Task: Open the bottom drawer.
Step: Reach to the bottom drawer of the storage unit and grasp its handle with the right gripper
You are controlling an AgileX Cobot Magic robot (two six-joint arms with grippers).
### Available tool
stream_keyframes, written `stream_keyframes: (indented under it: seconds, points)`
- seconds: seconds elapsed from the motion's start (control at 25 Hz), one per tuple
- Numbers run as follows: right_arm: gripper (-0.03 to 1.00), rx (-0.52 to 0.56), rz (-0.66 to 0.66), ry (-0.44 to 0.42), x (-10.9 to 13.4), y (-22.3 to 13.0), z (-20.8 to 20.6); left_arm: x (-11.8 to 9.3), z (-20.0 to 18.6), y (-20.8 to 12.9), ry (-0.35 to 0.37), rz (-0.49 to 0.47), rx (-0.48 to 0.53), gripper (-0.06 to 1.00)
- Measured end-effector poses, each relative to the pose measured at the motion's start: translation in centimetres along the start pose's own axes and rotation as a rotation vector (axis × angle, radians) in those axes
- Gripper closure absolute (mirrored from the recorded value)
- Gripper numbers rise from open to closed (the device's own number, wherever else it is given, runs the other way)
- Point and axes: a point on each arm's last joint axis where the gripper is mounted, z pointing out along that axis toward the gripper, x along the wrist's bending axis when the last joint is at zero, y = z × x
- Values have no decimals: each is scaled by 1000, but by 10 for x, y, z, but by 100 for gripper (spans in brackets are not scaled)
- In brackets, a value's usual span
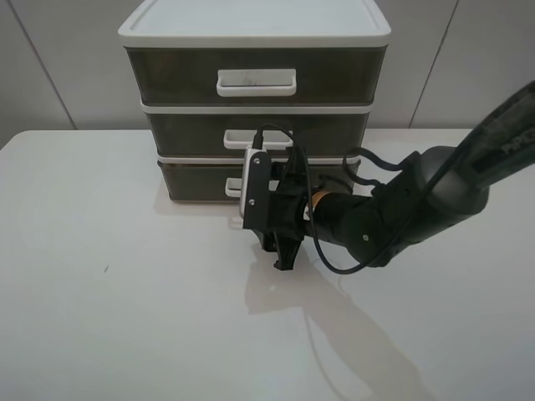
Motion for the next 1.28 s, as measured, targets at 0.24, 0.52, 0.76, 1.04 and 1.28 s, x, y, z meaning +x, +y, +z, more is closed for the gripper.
stream_keyframes:
  seconds: [0.24, 0.52, 0.76, 1.04, 1.28]
  points:
    - [28, 2, -1, -1, 5, -3, 4, 0, 0, 0, 0, 0, 0, 20]
    - [28, 11, -2, 12, 11, -6, 7, 0, 0, 0, 0, 0, 0, 20]
    - [28, 20, 6, 2, 8, -12, 8, 0, 0, 0, 0, 0, 0, 20]
    - [29, 24, 9, -3, 8, -13, 14, 0, 0, 0, 0, 0, 0, 20]
    - [29, 18, 9, -11, 5, -11, 21, 0, 0, 0, 0, 0, 0, 20]
